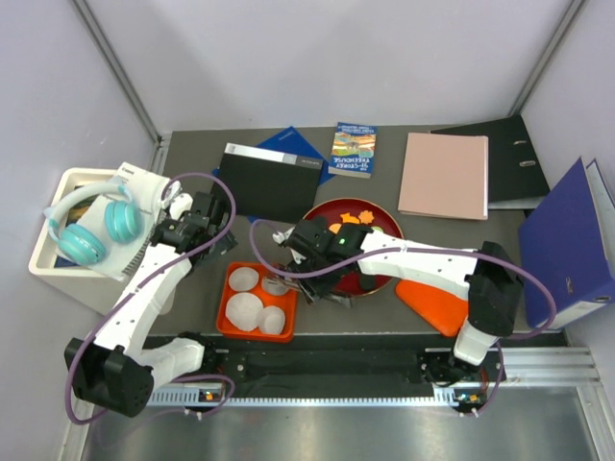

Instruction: Pack the cookies

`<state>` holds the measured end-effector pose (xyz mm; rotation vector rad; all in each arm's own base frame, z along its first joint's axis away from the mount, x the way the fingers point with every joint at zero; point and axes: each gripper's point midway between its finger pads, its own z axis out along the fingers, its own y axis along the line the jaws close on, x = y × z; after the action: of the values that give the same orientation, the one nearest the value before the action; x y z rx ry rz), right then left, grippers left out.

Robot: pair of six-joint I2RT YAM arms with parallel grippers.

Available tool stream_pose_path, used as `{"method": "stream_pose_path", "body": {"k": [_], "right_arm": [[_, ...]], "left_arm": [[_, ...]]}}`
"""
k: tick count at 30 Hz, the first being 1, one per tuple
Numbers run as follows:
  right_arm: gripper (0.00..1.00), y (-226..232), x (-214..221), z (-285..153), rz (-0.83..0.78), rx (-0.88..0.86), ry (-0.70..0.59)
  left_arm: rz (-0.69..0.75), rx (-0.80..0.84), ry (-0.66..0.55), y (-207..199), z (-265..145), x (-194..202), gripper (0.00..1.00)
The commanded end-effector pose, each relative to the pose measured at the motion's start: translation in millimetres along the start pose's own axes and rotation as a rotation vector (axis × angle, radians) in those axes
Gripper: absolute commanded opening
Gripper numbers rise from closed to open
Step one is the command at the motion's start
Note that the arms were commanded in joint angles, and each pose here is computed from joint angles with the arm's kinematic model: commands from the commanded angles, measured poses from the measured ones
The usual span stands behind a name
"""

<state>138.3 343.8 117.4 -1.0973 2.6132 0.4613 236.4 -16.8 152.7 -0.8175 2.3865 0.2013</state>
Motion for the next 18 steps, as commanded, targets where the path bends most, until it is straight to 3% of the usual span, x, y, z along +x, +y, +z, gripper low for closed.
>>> {"method": "stream_pose_path", "body": {"k": [1, 7, 18], "right_arm": [[0.41, 16, -32, -11, -0.018, -0.032, -0.098], [0.47, 16, -36, -12, -0.007, -0.029, -0.104], [0.47, 12, -36, -21, 0.016, -0.005, -0.125]], "left_arm": [[-0.002, 0.0, -0.036, 2, -1, -7, 0.99], [0.002, 0.003, -0.035, 1, -1, -7, 0.99], [0.006, 0.008, -0.03, 0, 0, -6, 0.99]]}}
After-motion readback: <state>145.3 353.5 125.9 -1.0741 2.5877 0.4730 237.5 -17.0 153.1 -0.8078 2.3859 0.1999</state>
